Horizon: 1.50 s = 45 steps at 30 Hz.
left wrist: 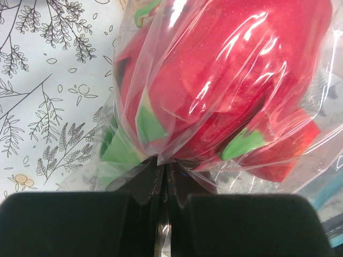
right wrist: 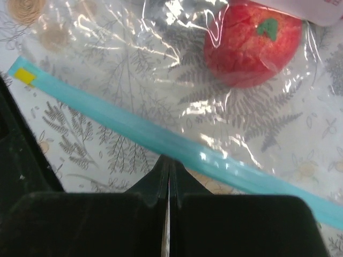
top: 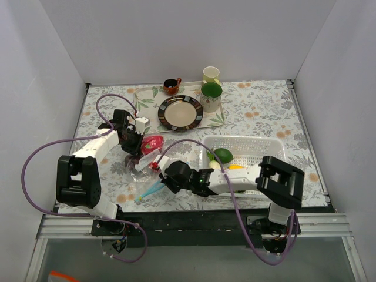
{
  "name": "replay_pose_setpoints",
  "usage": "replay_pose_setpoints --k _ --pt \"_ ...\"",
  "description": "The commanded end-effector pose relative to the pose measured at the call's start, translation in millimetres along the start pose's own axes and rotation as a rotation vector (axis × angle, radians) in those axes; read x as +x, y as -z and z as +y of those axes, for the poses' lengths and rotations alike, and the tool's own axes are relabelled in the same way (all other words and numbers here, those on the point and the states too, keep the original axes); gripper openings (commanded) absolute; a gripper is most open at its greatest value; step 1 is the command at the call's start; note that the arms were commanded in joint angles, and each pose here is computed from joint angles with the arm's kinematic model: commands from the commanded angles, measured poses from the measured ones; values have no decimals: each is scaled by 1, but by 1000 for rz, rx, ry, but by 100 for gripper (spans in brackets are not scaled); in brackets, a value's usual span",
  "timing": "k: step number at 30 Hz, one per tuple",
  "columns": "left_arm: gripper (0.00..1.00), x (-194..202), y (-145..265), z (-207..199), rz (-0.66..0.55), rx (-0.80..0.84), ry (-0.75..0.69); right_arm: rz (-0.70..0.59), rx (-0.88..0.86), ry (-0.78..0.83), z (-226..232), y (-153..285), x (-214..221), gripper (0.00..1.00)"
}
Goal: Open the zip-top bag and remove the fake food
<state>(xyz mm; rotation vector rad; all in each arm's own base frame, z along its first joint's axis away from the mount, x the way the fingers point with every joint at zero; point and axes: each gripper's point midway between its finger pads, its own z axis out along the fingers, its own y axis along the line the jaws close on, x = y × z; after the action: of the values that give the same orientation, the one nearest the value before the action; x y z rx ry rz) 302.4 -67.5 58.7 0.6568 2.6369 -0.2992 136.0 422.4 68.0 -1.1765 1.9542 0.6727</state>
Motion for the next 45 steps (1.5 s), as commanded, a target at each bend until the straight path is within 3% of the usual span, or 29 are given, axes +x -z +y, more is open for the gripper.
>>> replay_pose_setpoints --k 1,5,10,13,14,15,17,19,33,45 --pt "0 43 -17 0 150 -1 17 -59 62 25 -7 -28 -31 1" --pt "0 50 -19 1 163 -8 4 -122 112 46 -15 -35 -50 1" --pt "0 54 -20 -2 167 1 3 -172 165 70 -26 -36 -72 11" --pt "0 59 -22 -4 175 14 6 -216 203 67 -32 -36 -84 33" --pt "0 60 -23 -5 179 21 4 -225 205 75 -33 -38 -85 61" --pt "0 61 -22 -6 183 23 7 -256 220 65 -36 -39 -90 75" --pt "0 62 -22 -8 185 31 4 -270 234 72 -39 -42 -86 90" --pt "0 64 -22 -8 189 32 -1 -285 243 73 -41 -48 -82 97" --pt "0 66 -25 -2 212 20 -24 -165 289 31 -56 -35 -7 97" --pt "0 69 -21 -12 237 63 2 -325 288 6 -53 -54 -43 97"
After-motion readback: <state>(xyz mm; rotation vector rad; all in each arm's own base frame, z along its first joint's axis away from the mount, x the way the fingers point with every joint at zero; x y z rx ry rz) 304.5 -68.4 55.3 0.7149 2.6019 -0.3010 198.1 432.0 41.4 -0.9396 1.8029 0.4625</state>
